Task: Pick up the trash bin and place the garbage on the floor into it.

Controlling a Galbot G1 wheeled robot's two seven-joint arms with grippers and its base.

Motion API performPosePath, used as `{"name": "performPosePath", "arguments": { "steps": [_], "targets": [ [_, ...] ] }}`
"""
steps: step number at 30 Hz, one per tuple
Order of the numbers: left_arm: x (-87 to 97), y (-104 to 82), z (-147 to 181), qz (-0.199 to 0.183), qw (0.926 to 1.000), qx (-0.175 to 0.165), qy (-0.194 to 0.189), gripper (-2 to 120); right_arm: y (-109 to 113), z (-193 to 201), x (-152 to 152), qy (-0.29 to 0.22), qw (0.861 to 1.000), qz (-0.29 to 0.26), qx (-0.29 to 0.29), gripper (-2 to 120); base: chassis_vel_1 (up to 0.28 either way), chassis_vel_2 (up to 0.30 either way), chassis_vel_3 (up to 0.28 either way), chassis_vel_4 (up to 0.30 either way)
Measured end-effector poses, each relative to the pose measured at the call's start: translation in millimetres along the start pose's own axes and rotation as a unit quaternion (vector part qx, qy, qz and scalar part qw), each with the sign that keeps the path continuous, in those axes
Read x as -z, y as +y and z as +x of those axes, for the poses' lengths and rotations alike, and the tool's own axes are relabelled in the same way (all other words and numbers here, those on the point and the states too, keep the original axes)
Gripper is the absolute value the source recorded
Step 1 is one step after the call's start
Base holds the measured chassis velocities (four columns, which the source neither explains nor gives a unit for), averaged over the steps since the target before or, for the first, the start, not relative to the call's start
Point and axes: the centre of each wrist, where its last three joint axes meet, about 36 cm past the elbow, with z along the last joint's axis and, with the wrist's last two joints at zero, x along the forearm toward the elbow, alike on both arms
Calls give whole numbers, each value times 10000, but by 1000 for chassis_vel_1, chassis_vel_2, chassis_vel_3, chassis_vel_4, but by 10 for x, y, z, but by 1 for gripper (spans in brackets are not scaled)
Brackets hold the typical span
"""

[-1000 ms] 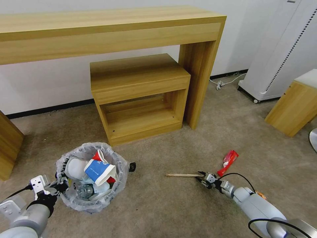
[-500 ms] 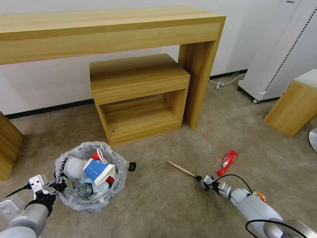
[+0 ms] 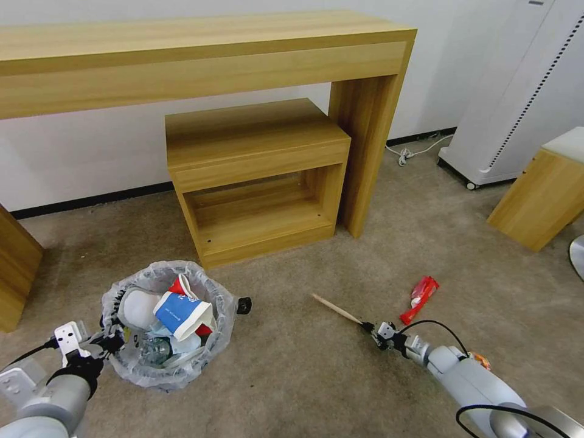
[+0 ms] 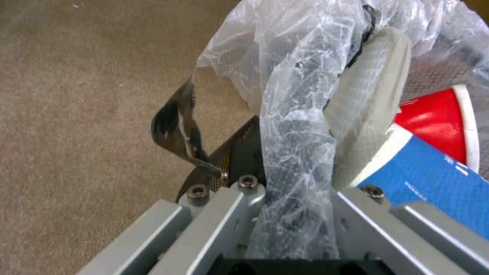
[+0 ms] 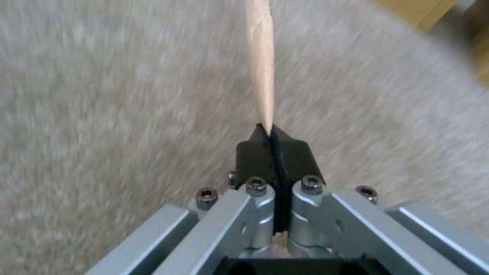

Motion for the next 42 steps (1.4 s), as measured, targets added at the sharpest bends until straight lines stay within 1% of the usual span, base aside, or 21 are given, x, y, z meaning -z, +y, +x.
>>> {"name": "performPosePath", "arguments": {
  "steps": [3,6,7,10,11,13,14,16,17,20,21,24,25,26,27,29,32,33,36,37,42],
  "targets": [
    [-9,-4,-7,-10,10000,-3,12,1,-69,70,45,-196,9998,-27,-59,0,0,0,0,0],
    [-22,-13,-18,-36,10000,-9,43,1,-149,186,229,-721,9972,-116,-160,0,0,0,0,0],
    [-22,-13,-18,-36,10000,-9,43,1,-149,186,229,-721,9972,-116,-160,0,0,0,0,0],
    [-8,-28,-8,-65,10000,-26,43,1,-212,203,395,-1073,9940,-57,-181,0,0,0,0,0],
    [-8,-28,-8,-65,10000,-26,43,1,-212,203,395,-1073,9940,-57,-181,0,0,0,0,0],
    [-7,-35,5,-85,9999,-39,52,1,-240,194,558,-1392,9900,-80,-220,0,0,0,0,0],
    [-7,-35,5,-85,9999,-39,52,1,-240,194,558,-1392,9900,-80,-220,0,0,0,0,0],
    [-7,-46,18,-102,9999,-64,66,1,-277,155,795,-1727,9847,-48,-212,0,0,0,0,0],
    [-7,-46,18,-102,9999,-64,66,1,-277,155,795,-1727,9847,-48,-212,0,0,0,0,0],
    [-6,-71,33,-118,9998,-108,75,1,-298,89,1168,-2169,9760,41,-169,0,0,0,0,0],
    [-6,-71,33,-118,9998,-108,75,1,-298,89,1168,-2169,9760,41,-169,0,0,0,0,0],
    [-9,-85,54,-151,9998,-126,99,1,-282,6,1634,-2682,9633,43,-135,0,0,0,0,0],
    [-9,-85,54,-151,9998,-126,99,1,-282,6,1634,-2682,9633,43,-135,0,0,0,0,0],
    [-6,-89,58,-159,9997,-130,100,1,-282,-8,1746,-2798,9600,59,-113,0,0,0,0,0],
    [-1,-96,65,-173,9997,-139,107,1,-269,-30,1939,-2994,9541,79,-54,0,0,0,0,0],
    [2,-99,68,-178,9997,-144,108,1,-259,-37,2019,-3072,9516,81,-21,0,0,0,0,0],
    [22,-118,79,-212,9996,-174,112,1,-184,-52,2411,-3446,9385,61,197,0,0,0,0,0],
    [22,-118,79,-212,9996,-174,112,1,-184,-52,2411,-3446,9385,61,197,0,0,0,0,0],
    [36,-141,94,-232,9995,-203,111,1,-100,-90,2699,-3720,9275,42,375,0,0,0,0,0],
    [36,-141,94,-232,9995,-203,111,1,-100,-90,2699,-3720,9275,42,375,0,0,0,0,0],
    [51,-168,114,-254,9994,-222,108,1,12,-136,2985,-3990,9146,-2,654,0,0,0,0,0]
  ]
}}
